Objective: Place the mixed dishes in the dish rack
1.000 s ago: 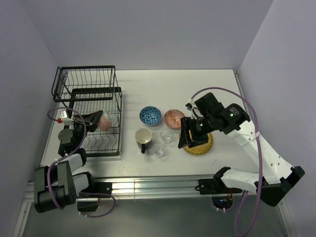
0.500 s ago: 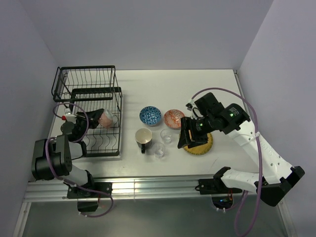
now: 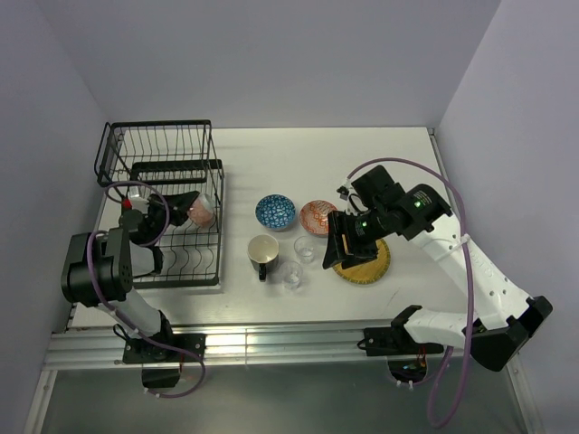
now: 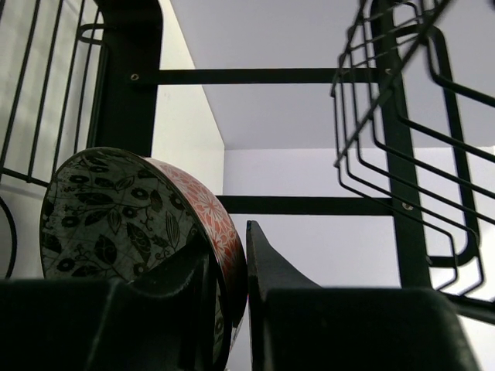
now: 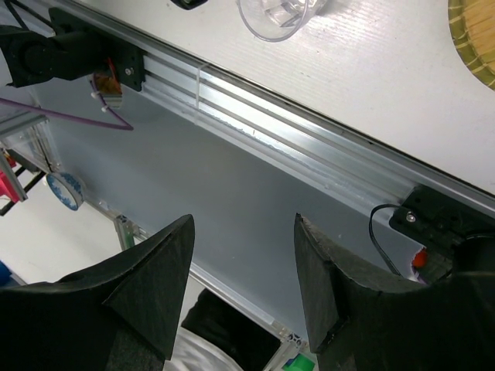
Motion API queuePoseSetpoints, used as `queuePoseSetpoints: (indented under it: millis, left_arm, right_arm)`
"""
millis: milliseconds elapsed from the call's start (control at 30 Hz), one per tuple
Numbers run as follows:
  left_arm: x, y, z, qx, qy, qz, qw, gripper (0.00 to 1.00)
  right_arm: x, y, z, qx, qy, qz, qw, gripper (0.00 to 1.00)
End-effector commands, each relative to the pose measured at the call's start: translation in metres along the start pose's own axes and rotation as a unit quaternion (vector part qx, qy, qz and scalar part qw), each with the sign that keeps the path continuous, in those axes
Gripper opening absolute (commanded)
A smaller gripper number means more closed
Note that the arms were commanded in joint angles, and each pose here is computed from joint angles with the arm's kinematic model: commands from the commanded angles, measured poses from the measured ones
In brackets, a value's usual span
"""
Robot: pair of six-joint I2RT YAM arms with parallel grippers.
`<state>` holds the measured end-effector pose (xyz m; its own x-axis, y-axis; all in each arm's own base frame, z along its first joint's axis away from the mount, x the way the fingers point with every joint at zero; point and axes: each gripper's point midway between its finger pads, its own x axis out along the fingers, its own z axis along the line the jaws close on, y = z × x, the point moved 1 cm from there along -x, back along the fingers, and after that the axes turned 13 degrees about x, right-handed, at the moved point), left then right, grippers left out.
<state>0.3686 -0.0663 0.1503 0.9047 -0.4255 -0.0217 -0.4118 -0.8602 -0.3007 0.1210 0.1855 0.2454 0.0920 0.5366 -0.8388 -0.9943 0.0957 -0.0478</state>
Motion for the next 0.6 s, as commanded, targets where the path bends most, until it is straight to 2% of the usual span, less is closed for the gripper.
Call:
queuePoseSetpoints:
  millis: [0,267,433,500,567]
  left_arm:
    - [-0.001,-0.012,-0.068,0.111,0.157,-0.028,0.981,0.00]
    - [0.010,-0.014,-0.061,0.107,0.158,-0.024,0.981,0.00]
    - [0.015,-0.013,-0.057,0.119,0.132,-0.011,0.984,0.00]
    - [0.016,-0.014,-0.058,0.136,0.125,-0.009,0.983,0.03]
    - [0.018,-0.013,-0.052,0.135,0.102,0.000,0.986,0.10]
  right_arm:
    - [-0.009,-0.009,0.009,-0.011,-0.015,-0.022,1.000,0.62]
    - [-0.010,-0.010,0.008,-0.014,-0.013,-0.023,1.000,0.62]
    - [-0.011,-0.010,0.007,-0.012,-0.014,-0.023,1.000,0.62]
    - [-0.010,-0.010,0.008,-0.012,-0.017,-0.023,1.000,0.62]
    - [-0.011,-0.010,0.008,-0.013,-0.020,-0.023,0.999,0.62]
